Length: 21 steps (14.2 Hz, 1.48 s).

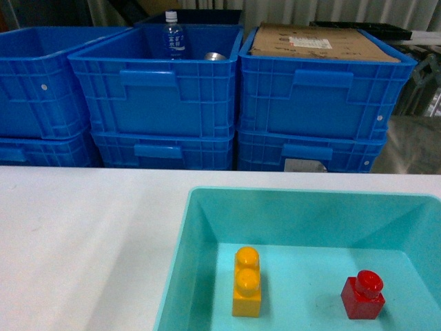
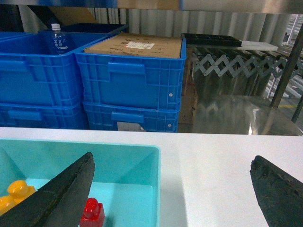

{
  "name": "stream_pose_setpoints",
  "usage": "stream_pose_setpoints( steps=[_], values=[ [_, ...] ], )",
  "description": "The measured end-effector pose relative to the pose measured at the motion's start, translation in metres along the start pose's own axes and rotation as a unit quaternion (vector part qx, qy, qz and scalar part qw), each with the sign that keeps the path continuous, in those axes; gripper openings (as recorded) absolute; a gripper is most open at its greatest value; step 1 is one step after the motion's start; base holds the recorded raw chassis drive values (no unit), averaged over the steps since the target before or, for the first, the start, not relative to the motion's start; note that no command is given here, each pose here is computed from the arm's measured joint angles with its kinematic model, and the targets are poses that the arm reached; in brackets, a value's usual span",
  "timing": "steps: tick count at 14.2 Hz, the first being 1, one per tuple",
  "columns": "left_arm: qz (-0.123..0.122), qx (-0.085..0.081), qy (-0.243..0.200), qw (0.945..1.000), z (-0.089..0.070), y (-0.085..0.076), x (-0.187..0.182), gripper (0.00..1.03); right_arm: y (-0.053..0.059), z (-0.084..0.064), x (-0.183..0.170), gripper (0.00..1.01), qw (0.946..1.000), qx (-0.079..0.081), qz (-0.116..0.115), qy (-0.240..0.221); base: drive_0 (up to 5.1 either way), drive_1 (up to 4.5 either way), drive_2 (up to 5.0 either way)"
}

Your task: Pick red block from blue box to shelf

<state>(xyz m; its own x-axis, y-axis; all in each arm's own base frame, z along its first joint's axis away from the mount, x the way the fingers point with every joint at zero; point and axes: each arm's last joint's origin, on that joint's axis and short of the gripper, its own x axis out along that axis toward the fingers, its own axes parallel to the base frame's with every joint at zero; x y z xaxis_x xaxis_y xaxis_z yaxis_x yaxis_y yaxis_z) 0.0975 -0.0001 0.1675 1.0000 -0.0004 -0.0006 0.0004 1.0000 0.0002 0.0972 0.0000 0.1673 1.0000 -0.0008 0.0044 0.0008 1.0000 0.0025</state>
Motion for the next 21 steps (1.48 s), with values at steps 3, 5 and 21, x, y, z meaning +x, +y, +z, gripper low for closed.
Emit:
stream_pose_setpoints(
  steps=[3, 5, 21],
  values=[
    [0.000, 0.000, 0.000, 1.0000, 0.0000, 0.0000, 0.0000, 0.98, 0.0000, 0.0000, 0.0000, 0.98, 1.0000, 0.000, 0.000, 0.000, 0.0, 0.00, 0.0],
    [0.000, 0.000, 0.000, 1.0000, 0.0000, 0.0000, 0.0000, 0.98, 0.0000, 0.0000, 0.0000, 0.98, 1.0000, 0.000, 0.000, 0.000, 0.0, 0.00, 0.0],
    [0.000, 0.000, 0.000, 1.0000, 0.0000, 0.0000, 0.0000, 0.98, 0.0000, 0.0000, 0.0000, 0.98, 1.0000, 0.000, 0.000, 0.000, 0.0, 0.00, 0.0]
  ],
)
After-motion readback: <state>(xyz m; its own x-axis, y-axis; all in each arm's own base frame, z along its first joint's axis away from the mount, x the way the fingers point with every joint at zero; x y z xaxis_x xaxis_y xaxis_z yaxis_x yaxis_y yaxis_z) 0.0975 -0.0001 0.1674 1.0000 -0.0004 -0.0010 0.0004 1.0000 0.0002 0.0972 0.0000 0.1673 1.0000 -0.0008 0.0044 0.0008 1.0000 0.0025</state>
